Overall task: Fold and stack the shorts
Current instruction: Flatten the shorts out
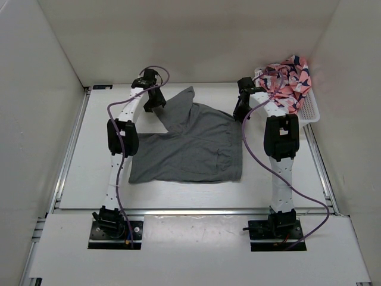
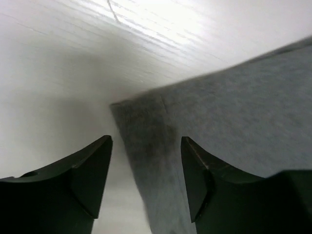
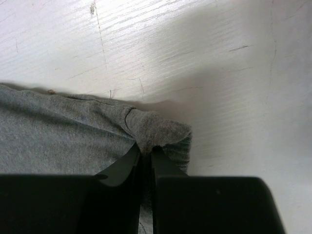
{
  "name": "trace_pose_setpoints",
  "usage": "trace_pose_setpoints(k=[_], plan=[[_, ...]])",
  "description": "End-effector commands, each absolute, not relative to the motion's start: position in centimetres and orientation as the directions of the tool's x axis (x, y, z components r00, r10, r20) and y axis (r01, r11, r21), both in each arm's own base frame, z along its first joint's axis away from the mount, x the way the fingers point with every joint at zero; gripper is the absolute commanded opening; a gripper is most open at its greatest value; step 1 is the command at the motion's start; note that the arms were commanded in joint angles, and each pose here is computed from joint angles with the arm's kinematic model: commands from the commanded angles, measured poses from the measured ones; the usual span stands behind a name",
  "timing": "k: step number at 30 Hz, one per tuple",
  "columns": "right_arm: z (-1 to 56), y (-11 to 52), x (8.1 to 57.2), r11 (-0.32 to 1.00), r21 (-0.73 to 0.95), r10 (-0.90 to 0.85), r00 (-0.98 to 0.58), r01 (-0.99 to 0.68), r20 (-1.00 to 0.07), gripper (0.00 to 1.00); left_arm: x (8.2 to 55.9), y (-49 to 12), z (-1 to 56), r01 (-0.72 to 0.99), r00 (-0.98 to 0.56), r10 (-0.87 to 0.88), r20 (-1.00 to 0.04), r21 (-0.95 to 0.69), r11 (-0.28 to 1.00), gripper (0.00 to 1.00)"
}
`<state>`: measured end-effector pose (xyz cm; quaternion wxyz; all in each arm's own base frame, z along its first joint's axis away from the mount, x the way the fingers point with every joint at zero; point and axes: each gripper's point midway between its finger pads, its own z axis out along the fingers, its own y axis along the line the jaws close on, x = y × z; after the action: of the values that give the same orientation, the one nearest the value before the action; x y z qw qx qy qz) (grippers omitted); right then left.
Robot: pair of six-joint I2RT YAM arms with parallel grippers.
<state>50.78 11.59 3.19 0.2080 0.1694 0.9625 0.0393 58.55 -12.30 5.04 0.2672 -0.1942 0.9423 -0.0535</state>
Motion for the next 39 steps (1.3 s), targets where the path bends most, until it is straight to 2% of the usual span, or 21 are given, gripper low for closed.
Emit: trace_pose_setpoints(k=[1, 5, 7, 8, 9, 10, 11, 13, 15, 18, 29, 35, 36, 37, 38, 39], plan=[[5.4, 11.8, 51.0, 0.943, 0.175, 0.332, -0.845, 0.284, -0.419, 0.00, 58.6, -12.4, 4.7, -0.343, -0.789, -0.394, -0.472, -0.195, 0.919, 0.68], [5.1, 11.7, 50.8, 0.940, 0.174, 0.340, -0.846, 0.293, -0.410, 0.00, 58.4, -13.0, 2.4, -0.340, -0.806, -0.384, -0.451, -0.178, 0.923, 0.64], [5.1, 11.7, 50.8, 0.940, 0.174, 0.340, -0.846, 0.293, -0.410, 0.00, 58.2, -12.9, 2.0, -0.342, -0.811, -0.383, -0.443, -0.173, 0.924, 0.50], [5.1, 11.7, 50.8, 0.940, 0.174, 0.340, -0.846, 0.293, -0.410, 0.00, 58.3, -12.9, 2.5, -0.340, -0.807, -0.384, -0.449, -0.178, 0.923, 0.35], [5.1, 11.7, 50.8, 0.940, 0.174, 0.340, -0.846, 0.293, -0.410, 0.00, 57.8, -12.8, 2.2, -0.343, -0.815, -0.382, -0.437, -0.168, 0.924, 0.14], [5.1, 11.6, 50.8, 0.940, 0.166, 0.340, -0.844, 0.297, -0.415, 0.00, 57.5, -12.8, 2.7, -0.343, -0.815, -0.382, -0.436, -0.168, 0.924, 0.10], [5.1, 11.6, 50.8, 0.940, 0.166, 0.340, -0.844, 0.297, -0.415, 0.00, 57.9, -12.0, 4.9, -0.351, -0.790, -0.394, -0.470, -0.180, 0.919, 0.10], [4.8, 11.3, 50.7, 0.941, 0.151, 0.339, -0.845, 0.304, -0.414, 0.00, 57.0, -10.1, 5.5, -0.408, -0.768, -0.420, -0.484, -0.136, 0.903, 0.10], [4.8, 11.1, 50.7, 0.941, 0.144, 0.339, -0.842, 0.307, -0.419, 0.00, 56.7, -8.0, 9.1, -0.447, -0.716, -0.425, -0.555, -0.104, 0.889, 0.10], [4.9, 10.6, 50.6, 0.938, 0.144, 0.347, -0.839, 0.316, -0.419, 0.00, 55.5, -4.6, 10.4, -0.500, -0.690, -0.456, -0.562, -0.085, 0.862, 0.10], [4.8, 10.3, 50.8, 0.938, 0.147, 0.346, -0.841, 0.313, -0.416, 0.00, 50.0, -3.2, 4.9, -0.571, -0.743, -0.513, -0.430, 0.006, 0.821, 0.10], [5.4, 10.7, 51.2, 0.945, 0.165, 0.327, -0.845, 0.283, -0.423, 0.00, 47.4, -3.6, 4.4, -0.601, -0.736, -0.550, -0.394, 0.008, 0.799, 0.10], [5.4, 11.0, 51.1, 0.948, 0.173, 0.317, -0.851, 0.268, -0.418, 0.08, 47.4, -3.8, 4.4, -0.590, -0.745, -0.542, -0.389, 0.007, 0.807, 0.10], [5.8, 11.3, 51.4, 0.947, 0.191, 0.318, -0.850, 0.259, -0.421, 0.17, 47.7, -3.8, 4.8, -0.583, -0.746, -0.535, -0.397, 0.002, 0.812, 0.24], [6.3, 11.2, 51.4, 0.950, 0.191, 0.308, -0.848, 0.248, -0.431, 0.28, 47.9, -3.8, 5.2, -0.583, -0.744, -0.535, -0.401, -0.002, 0.812, 0.29], [6.9, 11.5, 51.6, 0.952, 0.203, 0.299, -0.845, 0.230, -0.442, 0.43, 47.9, -3.8, 5.2, -0.575, -0.750, -0.526, -0.401, 0.002, 0.818, 0.33]])
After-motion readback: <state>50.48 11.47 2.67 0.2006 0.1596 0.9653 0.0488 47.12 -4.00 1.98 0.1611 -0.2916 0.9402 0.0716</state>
